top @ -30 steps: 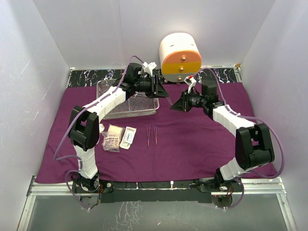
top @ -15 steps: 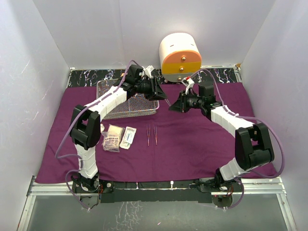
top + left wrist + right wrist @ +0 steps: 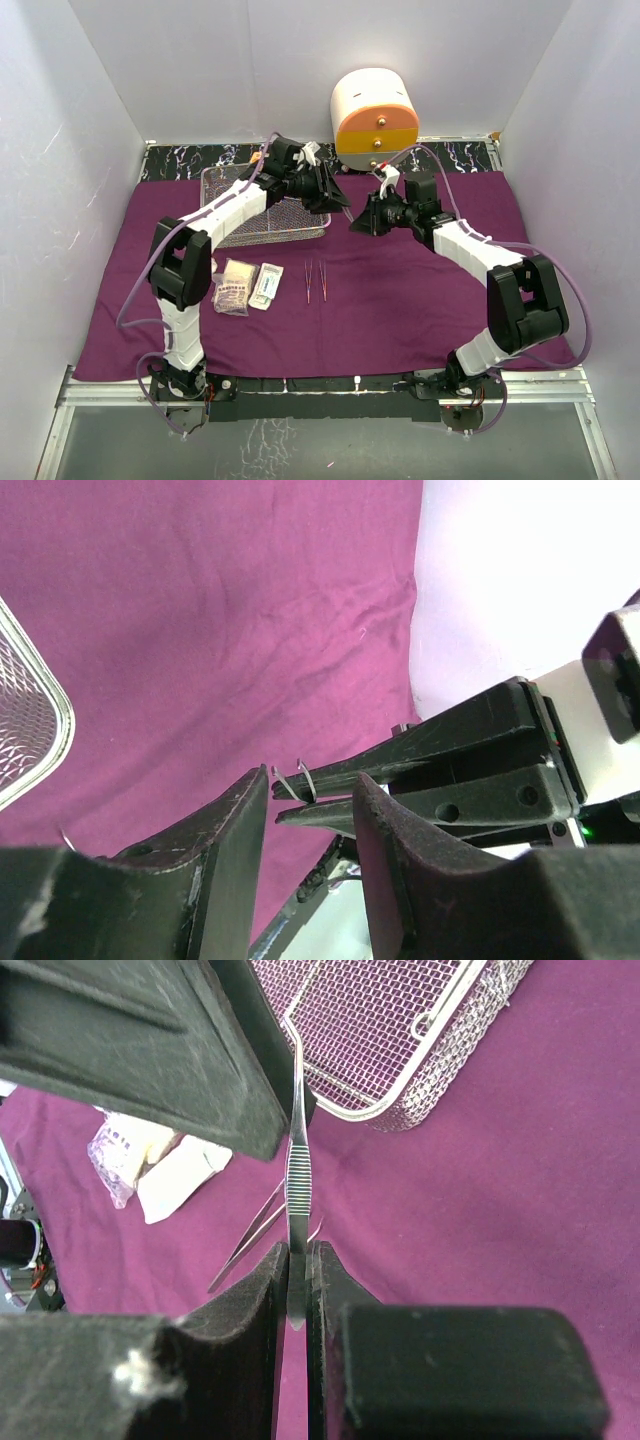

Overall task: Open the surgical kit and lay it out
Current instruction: Place the medical item in the surgical kit.

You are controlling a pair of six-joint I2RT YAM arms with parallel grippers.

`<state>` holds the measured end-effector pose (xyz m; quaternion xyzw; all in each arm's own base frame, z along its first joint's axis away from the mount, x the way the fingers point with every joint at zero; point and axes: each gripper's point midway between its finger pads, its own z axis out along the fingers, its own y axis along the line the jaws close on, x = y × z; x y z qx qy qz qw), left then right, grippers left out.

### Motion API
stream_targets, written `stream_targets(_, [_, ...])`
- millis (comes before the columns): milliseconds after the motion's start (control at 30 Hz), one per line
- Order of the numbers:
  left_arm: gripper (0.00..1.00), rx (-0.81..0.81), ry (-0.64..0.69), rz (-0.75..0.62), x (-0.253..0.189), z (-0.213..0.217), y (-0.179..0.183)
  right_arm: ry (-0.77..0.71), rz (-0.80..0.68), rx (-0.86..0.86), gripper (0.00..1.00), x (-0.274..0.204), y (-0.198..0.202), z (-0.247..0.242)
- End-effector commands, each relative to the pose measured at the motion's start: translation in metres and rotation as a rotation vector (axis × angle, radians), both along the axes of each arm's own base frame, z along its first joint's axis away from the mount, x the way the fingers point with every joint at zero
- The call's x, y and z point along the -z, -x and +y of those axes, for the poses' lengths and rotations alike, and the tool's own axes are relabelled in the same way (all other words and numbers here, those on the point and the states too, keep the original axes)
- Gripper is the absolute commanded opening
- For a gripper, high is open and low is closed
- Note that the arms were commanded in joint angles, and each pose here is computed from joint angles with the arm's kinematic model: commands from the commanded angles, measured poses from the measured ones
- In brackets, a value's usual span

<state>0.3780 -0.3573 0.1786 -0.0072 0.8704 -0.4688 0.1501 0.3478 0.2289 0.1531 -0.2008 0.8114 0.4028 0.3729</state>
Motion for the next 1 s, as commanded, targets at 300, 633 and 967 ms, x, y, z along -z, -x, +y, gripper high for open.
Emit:
stream_targets(300, [0.35, -0.034, -0.004, 0.153, 0.019, -0.014, 0.013, 0.008, -0.054, 0.036, 0.04, -0.02, -0.017, 0.016])
stream_targets(633, [0.19, -0.051, 0.002, 0.239, 0.035, -0.013, 0.022, 0.013, -0.043, 0.063, 0.05, -0.018, -0.019, 0.015])
stream_targets(967, [0.11, -0.045, 0.008, 0.22, 0.035, -0.014, 0.021, 0.002, -0.032, 0.049, 0.09, -0.014, -0.016, 0.02])
